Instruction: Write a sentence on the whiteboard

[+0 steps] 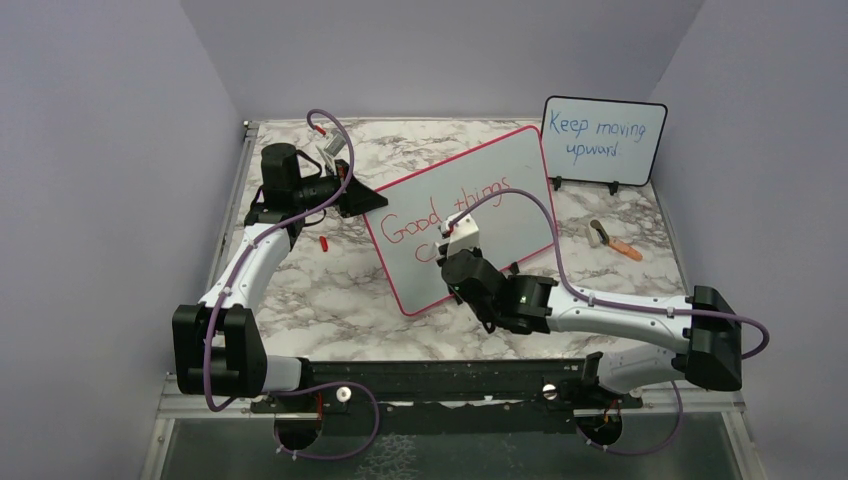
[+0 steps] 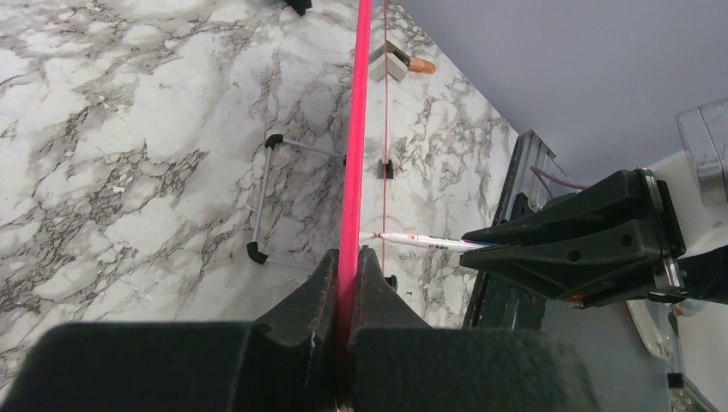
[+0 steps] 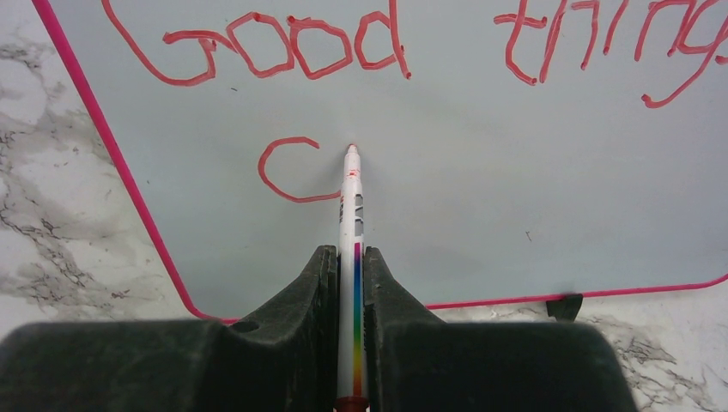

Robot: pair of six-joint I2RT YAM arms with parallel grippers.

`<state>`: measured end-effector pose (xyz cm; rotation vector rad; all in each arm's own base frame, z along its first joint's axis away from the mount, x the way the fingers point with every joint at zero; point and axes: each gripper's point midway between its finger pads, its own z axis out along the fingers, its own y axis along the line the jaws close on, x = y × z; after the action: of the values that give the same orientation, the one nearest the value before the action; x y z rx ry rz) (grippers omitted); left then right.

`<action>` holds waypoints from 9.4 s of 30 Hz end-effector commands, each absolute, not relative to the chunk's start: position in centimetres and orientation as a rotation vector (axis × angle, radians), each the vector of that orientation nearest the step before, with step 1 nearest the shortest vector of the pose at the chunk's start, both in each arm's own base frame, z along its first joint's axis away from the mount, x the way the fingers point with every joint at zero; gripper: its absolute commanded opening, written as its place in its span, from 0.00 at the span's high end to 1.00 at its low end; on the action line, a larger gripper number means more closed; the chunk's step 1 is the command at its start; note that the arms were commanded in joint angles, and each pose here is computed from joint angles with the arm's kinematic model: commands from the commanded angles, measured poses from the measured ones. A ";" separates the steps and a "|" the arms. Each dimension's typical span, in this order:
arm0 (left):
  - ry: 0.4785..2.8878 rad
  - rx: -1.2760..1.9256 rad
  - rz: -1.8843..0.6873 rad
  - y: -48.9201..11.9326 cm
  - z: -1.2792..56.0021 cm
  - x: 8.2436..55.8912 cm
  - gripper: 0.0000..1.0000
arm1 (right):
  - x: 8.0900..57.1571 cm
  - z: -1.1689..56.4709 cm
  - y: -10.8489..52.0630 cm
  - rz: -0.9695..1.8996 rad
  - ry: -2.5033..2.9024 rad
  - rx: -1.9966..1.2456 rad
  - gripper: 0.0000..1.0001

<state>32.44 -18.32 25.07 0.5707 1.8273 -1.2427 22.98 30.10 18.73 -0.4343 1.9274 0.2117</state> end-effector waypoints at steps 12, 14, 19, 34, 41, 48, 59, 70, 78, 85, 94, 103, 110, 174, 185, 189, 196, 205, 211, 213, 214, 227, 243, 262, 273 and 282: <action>1.926 0.512 -1.150 -17.6 21.7 33.6 1.00 | 22.8 16.8 30.6 0.210 1.987 -0.481 0.99; 1.926 0.512 -1.150 -17.6 21.7 33.6 1.00 | 22.6 16.5 30.4 0.205 2.001 -0.484 0.99; 1.924 0.513 -1.149 -17.6 21.7 33.6 1.00 | 22.2 15.5 29.8 0.186 2.032 -0.505 0.99; 1.925 0.512 -1.150 -17.6 21.7 33.6 1.00 | 22.0 14.7 27.9 0.113 2.052 -0.495 0.99; 1.925 0.513 -1.151 -17.6 21.7 33.5 1.00 | 22.3 14.9 27.2 0.080 2.044 -0.477 0.99; 1.927 0.513 -1.152 -17.7 21.6 33.6 1.00 | 23.2 15.8 26.7 0.060 2.013 -0.421 0.99; 1.926 0.514 -1.155 -17.7 21.6 33.5 1.00 | 24.6 17.6 27.0 0.077 1.966 -0.374 0.99; 1.927 0.516 -1.160 -17.7 21.6 33.5 1.00 | 25.2 19.2 28.2 0.118 1.920 -0.384 0.99; 1.926 0.517 -1.160 -17.7 21.6 33.5 1.00 | 25.3 20.2 29.2 0.161 1.898 -0.398 0.99; 1.927 0.516 -1.160 -17.7 21.6 33.5 1.00 | 25.2 20.4 30.0 0.188 1.896 -0.432 0.99; 1.929 0.513 -1.156 -17.7 21.5 33.6 1.00 | 24.4 19.3 31.1 0.233 1.928 -0.516 0.99; 1.927 0.514 -1.156 -17.7 21.6 33.6 1.00 | 23.7 18.0 31.0 0.234 1.971 -0.567 1.00; 1.927 0.513 -1.154 -17.7 21.6 33.6 1.00 | 23.1 16.8 30.5 0.226 2.008 -0.582 0.99; 1.935 0.511 -1.156 -17.7 21.3 33.6 1.00 | 25.6 18.9 27.7 0.161 1.928 -0.438 0.99; 1.932 0.513 -1.156 -17.7 21.4 33.7 1.00 | 24.7 16.3 26.3 0.117 2.012 -0.440 0.99; 1.934 0.513 -1.157 -17.7 21.4 33.7 1.00 | 24.1 15.6 25.7 0.115 2.044 -0.447 0.99; 1.933 0.512 -1.156 -17.7 21.4 33.7 1.00 | 23.2 14.8 25.5 0.140 2.083 -0.466 0.99; 1.933 0.512 -1.155 -17.7 21.4 33.6 1.00 | 23.7 17.1 25.6 0.173 2.021 -0.431 0.99; 1.932 0.513 -1.153 -17.6 21.4 33.7 1.00 | 24.4 19.7 25.9 0.211 1.940 -0.400 0.99; 1.934 0.512 -1.153 -17.6 21.4 33.7 1.00 | 24.5 19.9 26.1 0.208 1.929 -0.405 0.99; 1.933 0.513 -1.153 -17.6 21.4 33.7 1.00 | 24.6 20.0 26.2 0.207 1.927 -0.407 0.99; 1.935 0.512 -1.155 -17.6 21.3 33.7 1.00 | 25.1 19.7 27.6 0.218 1.917 -0.435 0.99; 1.936 0.513 -1.157 -17.7 21.3 33.6 1.00 | 26.0 20.1 26.5 0.164 1.891 -0.371 0.99; 1.940 0.511 -1.159 -17.7 21.2 33.7 1.00 | 25.5 18.4 24.7 0.135 1.950 -0.342 0.99; 1.942 0.508 -1.160 -17.7 21.1 33.7 1.00 | 25.1 20.1 25.2 0.210 1.917 -0.354 0.99; 1.942 0.509 -1.159 -17.7 21.1 33.7 1.00 | 25.1 19.6 27.2 0.253 1.923 -0.446 0.99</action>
<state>32.63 -18.24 24.83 0.5636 1.8334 -1.2493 24.86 25.84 18.98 -0.4202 1.9350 0.2087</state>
